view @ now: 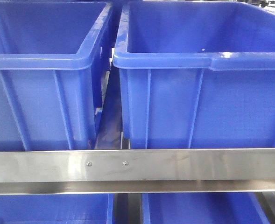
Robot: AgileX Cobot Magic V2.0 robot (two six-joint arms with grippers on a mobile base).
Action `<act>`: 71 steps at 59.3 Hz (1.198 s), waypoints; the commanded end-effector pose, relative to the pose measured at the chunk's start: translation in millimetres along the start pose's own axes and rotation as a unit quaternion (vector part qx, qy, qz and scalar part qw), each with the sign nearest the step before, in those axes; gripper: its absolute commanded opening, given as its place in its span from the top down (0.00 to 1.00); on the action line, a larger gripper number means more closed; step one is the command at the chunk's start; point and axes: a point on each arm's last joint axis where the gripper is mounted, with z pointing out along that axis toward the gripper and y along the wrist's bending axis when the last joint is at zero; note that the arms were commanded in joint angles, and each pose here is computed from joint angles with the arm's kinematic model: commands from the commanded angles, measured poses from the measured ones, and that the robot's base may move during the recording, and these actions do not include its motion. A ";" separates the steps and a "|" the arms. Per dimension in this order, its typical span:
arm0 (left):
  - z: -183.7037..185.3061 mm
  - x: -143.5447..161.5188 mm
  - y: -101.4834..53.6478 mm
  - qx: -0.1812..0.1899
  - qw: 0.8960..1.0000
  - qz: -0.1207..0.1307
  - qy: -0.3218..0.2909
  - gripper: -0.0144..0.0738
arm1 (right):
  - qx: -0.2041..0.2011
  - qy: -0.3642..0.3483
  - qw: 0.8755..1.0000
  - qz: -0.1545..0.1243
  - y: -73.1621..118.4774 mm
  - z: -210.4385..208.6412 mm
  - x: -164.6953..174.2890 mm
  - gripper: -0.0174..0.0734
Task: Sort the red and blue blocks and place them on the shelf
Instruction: 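Extend both grippers over two adjacent blue bins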
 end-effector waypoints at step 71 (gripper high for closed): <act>49.9 -54.5 -16.9 0.030 0.996 -0.013 -0.082 0.69 | -0.024 -0.072 0.997 -0.012 19.6 49.6 -56.1 0.75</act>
